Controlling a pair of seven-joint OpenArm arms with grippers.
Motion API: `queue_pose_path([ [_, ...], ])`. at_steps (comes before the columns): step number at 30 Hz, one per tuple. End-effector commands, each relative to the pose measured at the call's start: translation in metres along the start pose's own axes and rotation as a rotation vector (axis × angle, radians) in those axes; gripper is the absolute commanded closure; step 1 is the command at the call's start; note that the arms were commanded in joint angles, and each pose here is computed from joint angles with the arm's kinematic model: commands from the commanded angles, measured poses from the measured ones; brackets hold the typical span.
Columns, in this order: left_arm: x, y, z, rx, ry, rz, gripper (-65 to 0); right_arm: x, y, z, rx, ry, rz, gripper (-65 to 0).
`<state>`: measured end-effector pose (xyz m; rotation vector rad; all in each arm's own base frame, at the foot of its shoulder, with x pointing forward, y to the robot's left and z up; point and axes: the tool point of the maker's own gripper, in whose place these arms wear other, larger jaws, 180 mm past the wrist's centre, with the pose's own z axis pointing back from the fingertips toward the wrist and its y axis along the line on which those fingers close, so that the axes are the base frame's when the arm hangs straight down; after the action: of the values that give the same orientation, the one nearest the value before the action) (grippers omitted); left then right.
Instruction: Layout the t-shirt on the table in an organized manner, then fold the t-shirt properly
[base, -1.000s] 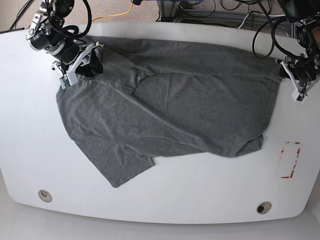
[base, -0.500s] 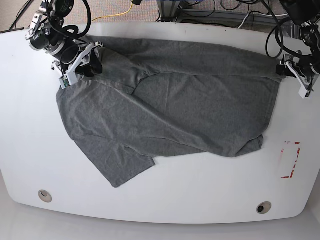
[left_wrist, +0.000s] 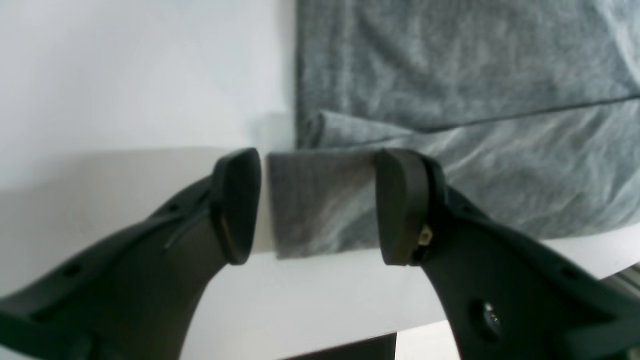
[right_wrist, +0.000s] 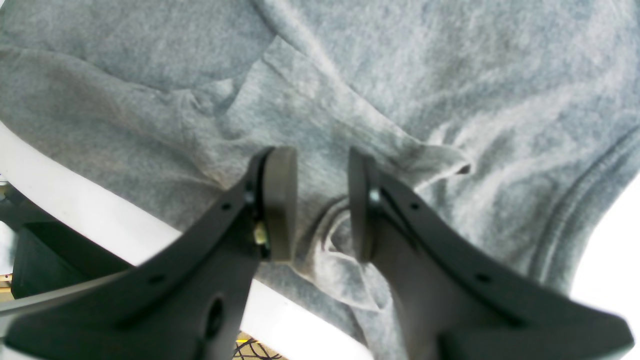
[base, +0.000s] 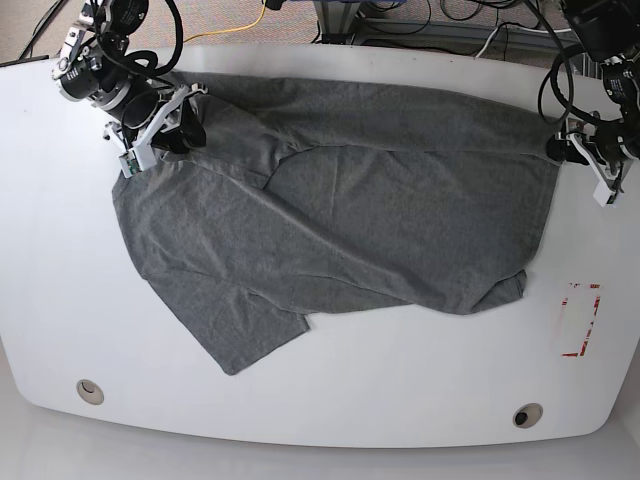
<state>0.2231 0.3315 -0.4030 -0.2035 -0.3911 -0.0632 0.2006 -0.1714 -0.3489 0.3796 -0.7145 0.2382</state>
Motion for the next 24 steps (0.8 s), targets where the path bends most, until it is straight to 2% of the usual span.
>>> queue_pose_path([
  [1, 0.010, 0.008, 0.010, 0.026, -0.026, -0.018, -29.7, 0.010, 0.000, 0.004, 0.003, -0.036, 0.014, -17.1],
  [6, 0.010, 0.006, 0.009, 0.024, -0.008, -0.041, -13.5, 0.010, 0.000, 0.004, 0.003, -0.038, 0.013, -17.1],
  [9, 0.011, 0.006, 0.009, 0.026, 0.008, -0.067, -6.3, 0.011, 0.000, 0.004, 0.003, -0.039, 0.014, -17.1],
  [18, 0.014, 0.008, 0.012, 0.034, 0.005, -0.079, -5.0, 0.009, -0.001, 0.003, 0.004, -0.036, 0.009, -17.1],
  [24, 0.025, 0.009, 0.028, 0.078, -0.021, -0.145, -4.9, 0.007, -0.004, -0.001, 0.007, -0.032, -0.009, -17.1],
])
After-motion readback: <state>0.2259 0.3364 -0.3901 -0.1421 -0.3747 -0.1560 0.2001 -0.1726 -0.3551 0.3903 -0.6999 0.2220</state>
